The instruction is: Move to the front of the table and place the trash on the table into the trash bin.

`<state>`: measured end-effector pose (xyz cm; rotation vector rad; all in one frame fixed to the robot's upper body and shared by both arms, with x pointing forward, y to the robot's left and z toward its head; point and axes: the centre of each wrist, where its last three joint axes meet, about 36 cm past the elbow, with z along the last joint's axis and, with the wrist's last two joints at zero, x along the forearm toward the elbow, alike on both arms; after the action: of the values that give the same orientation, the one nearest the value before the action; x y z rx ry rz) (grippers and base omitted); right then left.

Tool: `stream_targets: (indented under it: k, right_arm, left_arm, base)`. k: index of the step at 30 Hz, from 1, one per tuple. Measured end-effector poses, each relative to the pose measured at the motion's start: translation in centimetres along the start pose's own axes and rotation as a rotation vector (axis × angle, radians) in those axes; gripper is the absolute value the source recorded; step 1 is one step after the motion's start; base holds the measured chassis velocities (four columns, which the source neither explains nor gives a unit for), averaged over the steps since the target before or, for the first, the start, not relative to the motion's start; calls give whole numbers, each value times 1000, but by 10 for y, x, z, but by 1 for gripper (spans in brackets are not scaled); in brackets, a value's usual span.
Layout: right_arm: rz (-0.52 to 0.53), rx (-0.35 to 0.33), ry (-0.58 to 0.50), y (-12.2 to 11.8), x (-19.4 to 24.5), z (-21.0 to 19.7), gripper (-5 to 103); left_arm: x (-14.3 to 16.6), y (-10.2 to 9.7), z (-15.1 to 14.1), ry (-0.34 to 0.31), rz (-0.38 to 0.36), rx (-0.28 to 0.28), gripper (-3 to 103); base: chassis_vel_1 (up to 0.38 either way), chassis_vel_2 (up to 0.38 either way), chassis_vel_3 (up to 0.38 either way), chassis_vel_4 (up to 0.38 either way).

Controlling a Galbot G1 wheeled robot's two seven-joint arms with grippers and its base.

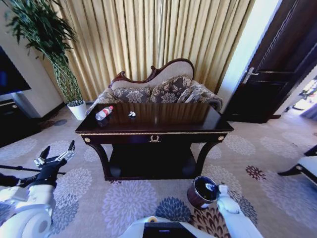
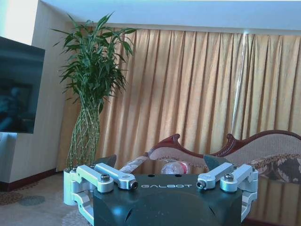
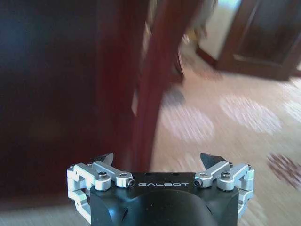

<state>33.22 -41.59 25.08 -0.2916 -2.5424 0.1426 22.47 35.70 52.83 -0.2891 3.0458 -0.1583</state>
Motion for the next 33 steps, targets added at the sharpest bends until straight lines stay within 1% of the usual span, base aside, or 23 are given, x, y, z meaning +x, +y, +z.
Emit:
stream_targets:
  k: [1,3,4,6,7,9,10,11,13,14,16,17,18,20,23,33]
  right_arm:
    - [0,0,0,0,0,0,100]
    - [-45,-37,-87,5,23,-48,100]
    - [-45,-37,-87,5,23,-48,100]
    - [-80,-44,-193,9,53,-90,100]
    - [-80,-44,-193,9,53,-90,100]
    - [-121,-45,-301,14,88,-130,100]
    - [-121,-45,-301,14,88,-130,100]
    - [-154,-49,-366,18,113,-155,100]
    - [-183,-50,-416,23,133,-174,100]
    - [-183,-50,-416,23,133,-174,100]
    - [-198,-52,-468,31,149,-191,100]
    - [-209,-66,-488,36,155,-198,100]
    - [-209,-66,-488,36,155,-198,100]
    - [-229,-83,-512,44,165,-207,100]
    - [-245,-85,-529,49,171,-213,100]
    - [-278,-80,-554,47,168,-223,100]
  left_arm:
    - [0,0,0,0,0,0,100]
    - [0,-1,0,-2,0,2,100]
    - [0,-1,0,-2,0,2,100]
    - [1,-1,-1,-4,-1,4,100]
    - [1,-1,-1,-4,-1,4,100]
    - [1,-1,-2,-7,-4,3,100]
    - [1,-1,-2,-7,-4,3,100]
    - [2,0,-2,-7,-8,1,100]
    - [2,1,-2,-7,-11,0,100]
    - [2,1,-2,-7,-11,0,100]
    - [2,1,-3,-6,-12,-1,100]
    - [2,1,-3,-7,-12,0,100]
    - [2,1,-3,-7,-12,0,100]
    - [2,1,-3,-9,-10,-3,100]
    - [2,1,-5,-12,-7,-5,100]
    - [1,2,-6,-12,-4,-8,100]
  base:
    - [0,0,0,0]
    - [0,0,0,0]
    - [0,0,0,0]
    - [0,0,0,0]
    - [0,0,0,0]
    - [0,0,0,0]
    - [0,0,0,0]
    - [0,0,0,0]
    - [0,0,0,0]
    - [0,0,0,0]
    - [0,0,0,0]
    - [0,0,0,0]
    - [0,0,0,0]
    - [0,0,0,0]
    - [0,0,0,0]
    - [0,0,0,0]
